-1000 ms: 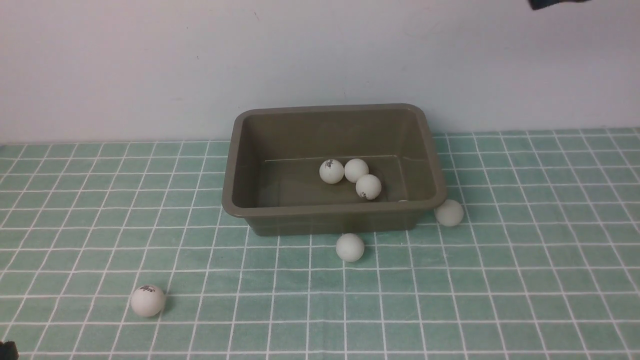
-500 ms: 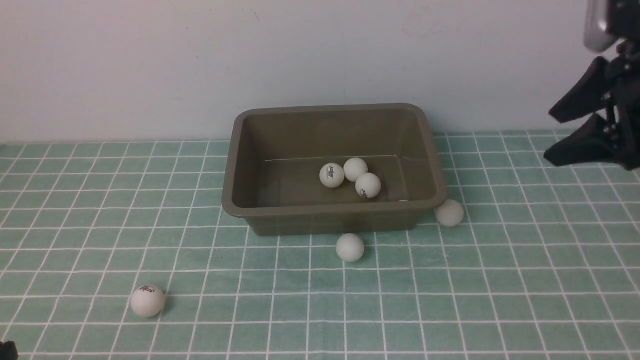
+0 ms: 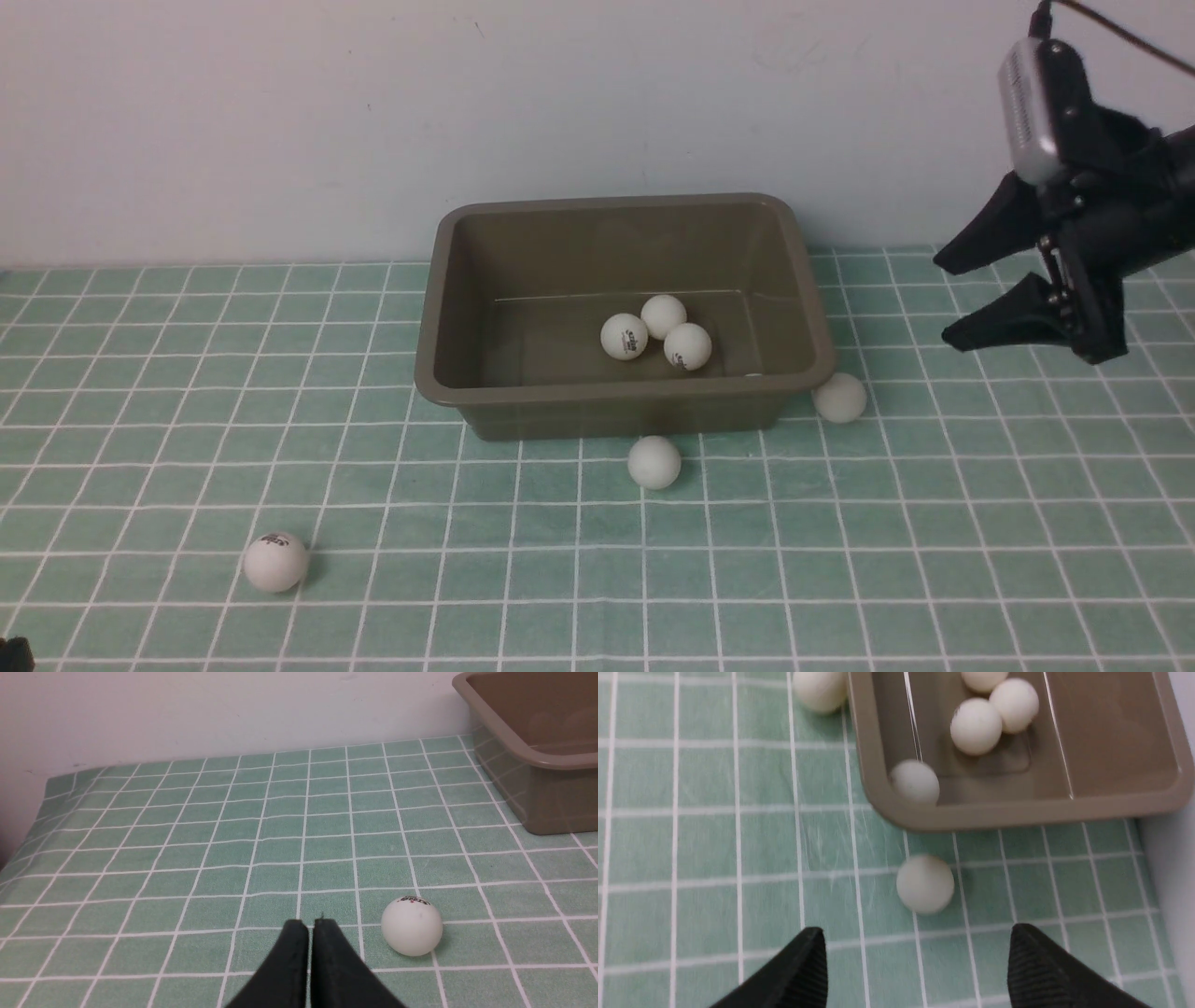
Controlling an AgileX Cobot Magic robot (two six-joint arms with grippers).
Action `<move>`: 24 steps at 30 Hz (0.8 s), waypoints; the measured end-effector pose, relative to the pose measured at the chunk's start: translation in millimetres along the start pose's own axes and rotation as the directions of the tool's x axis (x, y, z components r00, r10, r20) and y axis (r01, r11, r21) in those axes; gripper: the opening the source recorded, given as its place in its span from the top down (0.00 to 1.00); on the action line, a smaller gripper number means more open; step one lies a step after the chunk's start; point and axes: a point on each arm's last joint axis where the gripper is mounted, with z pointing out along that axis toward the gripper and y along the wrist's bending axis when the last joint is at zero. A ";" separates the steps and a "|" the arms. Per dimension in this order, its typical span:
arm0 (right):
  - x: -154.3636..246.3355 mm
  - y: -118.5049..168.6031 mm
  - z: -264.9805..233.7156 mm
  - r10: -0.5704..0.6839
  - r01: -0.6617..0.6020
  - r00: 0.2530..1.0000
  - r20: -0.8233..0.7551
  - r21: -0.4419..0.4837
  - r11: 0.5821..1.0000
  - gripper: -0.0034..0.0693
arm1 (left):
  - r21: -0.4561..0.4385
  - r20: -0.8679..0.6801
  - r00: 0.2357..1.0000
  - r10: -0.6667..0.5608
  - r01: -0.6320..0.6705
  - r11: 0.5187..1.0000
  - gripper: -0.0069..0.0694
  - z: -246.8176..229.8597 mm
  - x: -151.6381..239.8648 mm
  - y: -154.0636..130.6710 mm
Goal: Put the table tennis balls in the box on the green coffee tablecloth.
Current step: 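Reach for and grasp a ping pong ball on the table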
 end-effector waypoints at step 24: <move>50.4 -22.9 82.6 0.157 -0.164 0.979 0.131 0.043 0.986 0.30 | 0.000 0.000 1.000 0.000 0.000 1.000 0.92 0.0 0.0 0.0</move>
